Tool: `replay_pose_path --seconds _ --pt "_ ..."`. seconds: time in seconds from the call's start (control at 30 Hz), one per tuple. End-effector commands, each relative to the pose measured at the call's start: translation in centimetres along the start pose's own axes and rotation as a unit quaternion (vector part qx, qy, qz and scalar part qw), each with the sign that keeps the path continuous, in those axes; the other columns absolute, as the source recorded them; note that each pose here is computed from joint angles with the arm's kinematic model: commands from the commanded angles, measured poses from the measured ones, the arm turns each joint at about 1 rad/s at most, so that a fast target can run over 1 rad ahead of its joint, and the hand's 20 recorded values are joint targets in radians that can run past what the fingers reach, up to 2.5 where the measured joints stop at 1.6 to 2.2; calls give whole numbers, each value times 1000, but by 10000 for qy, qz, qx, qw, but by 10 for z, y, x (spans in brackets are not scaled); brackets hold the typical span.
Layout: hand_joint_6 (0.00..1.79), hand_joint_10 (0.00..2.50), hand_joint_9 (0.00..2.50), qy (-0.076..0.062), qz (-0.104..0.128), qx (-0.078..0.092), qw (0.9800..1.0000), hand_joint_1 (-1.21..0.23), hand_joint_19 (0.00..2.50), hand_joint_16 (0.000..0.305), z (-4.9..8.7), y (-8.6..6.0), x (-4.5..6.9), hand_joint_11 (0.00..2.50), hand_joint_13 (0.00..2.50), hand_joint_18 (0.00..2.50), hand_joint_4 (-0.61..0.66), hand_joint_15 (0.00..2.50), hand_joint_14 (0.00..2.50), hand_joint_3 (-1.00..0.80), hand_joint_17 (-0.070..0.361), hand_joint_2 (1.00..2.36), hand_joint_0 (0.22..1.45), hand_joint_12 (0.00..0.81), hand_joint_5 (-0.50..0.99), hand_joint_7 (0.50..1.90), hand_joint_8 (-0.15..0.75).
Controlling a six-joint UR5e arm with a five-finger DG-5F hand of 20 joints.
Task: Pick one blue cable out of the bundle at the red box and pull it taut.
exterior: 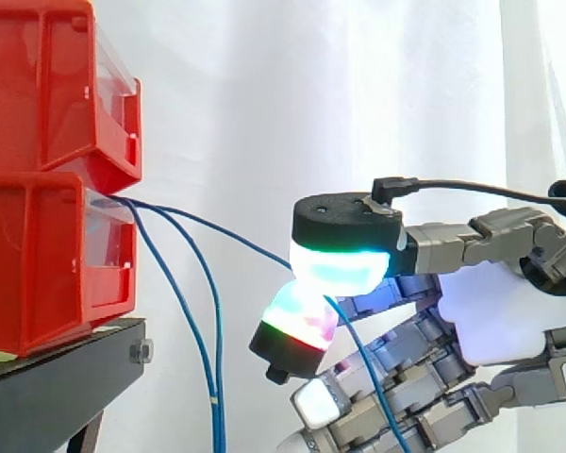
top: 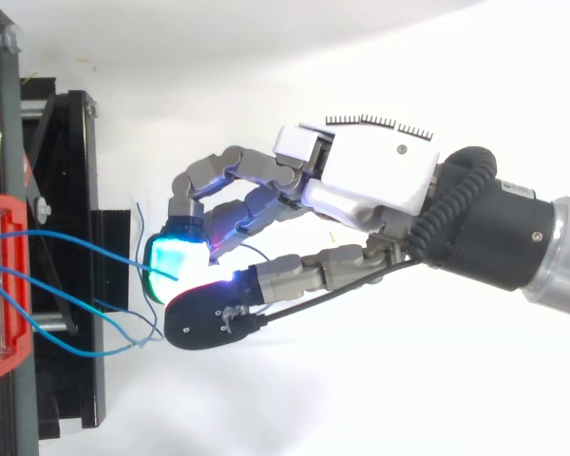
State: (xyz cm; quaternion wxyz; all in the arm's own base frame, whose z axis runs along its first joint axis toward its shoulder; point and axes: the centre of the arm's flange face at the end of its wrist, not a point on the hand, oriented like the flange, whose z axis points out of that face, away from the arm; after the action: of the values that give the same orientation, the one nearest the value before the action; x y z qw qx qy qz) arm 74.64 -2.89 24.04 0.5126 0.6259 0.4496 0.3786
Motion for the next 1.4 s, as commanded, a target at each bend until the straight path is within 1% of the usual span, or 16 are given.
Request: replay_pose_path --seconds 0.0,0.07,0.1,0.17,0.2,0.23,0.27,0.37,0.5,0.63,0.77,1.37 --pt "945 10 753 -15 -20 30 10000 -790 205 53 -1 -3 -1 540 521 539 30 262 8 -102 119 1020 632 394 -126 1158 328" --pt "945 12 752 -28 -80 137 9999 -790 198 53 -4 -15 -4 539 520 540 33 267 10 -102 119 1021 632 394 -126 1169 328" --pt "945 10 752 -39 -82 223 9997 -790 205 53 -7 -27 -8 540 521 539 30 269 8 -105 119 1021 633 394 -126 1157 328" --pt "946 12 751 -37 -71 203 9998 -790 206 53 -8 -33 -9 541 521 538 29 266 8 -104 119 1019 634 394 -127 1155 327" --pt "945 10 752 -13 12 71 10000 -789 206 53 -6 -36 -8 540 521 538 31 264 8 -107 119 1019 634 395 -127 1164 327" --pt "945 10 752 1 134 -231 9996 -790 207 53 0 -31 -4 532 521 538 32 262 8 -107 119 1019 634 394 -127 1166 326" --pt "945 12 751 7 164 -284 9995 -790 207 53 1 -30 -4 534 519 538 31 265 8 -108 119 1019 634 393 -127 1163 325" --pt "945 12 751 37 167 -274 9995 -790 206 53 0 -34 -4 539 519 537 31 263 8 -103 119 1020 633 393 -127 1162 328" --pt "945 10 752 37 171 -267 9995 -790 207 53 0 -36 -4 544 519 536 28 261 8 -108 119 1019 635 394 -127 1163 327" --pt "945 12 750 43 182 -327 9993 -790 199 53 1 -34 -3 539 517 536 28 261 8 -104 119 1020 635 394 -128 1164 326" --pt "946 10 751 20 179 -323 9993 -791 200 53 1 -34 -4 547 516 535 25 261 8 -104 119 1020 636 395 -128 1163 325" --pt "947 10 758 10 172 -310 9994 -790 204 53 1 -35 -4 547 519 537 32 269 8 -105 119 1020 636 393 -128 1151 326"
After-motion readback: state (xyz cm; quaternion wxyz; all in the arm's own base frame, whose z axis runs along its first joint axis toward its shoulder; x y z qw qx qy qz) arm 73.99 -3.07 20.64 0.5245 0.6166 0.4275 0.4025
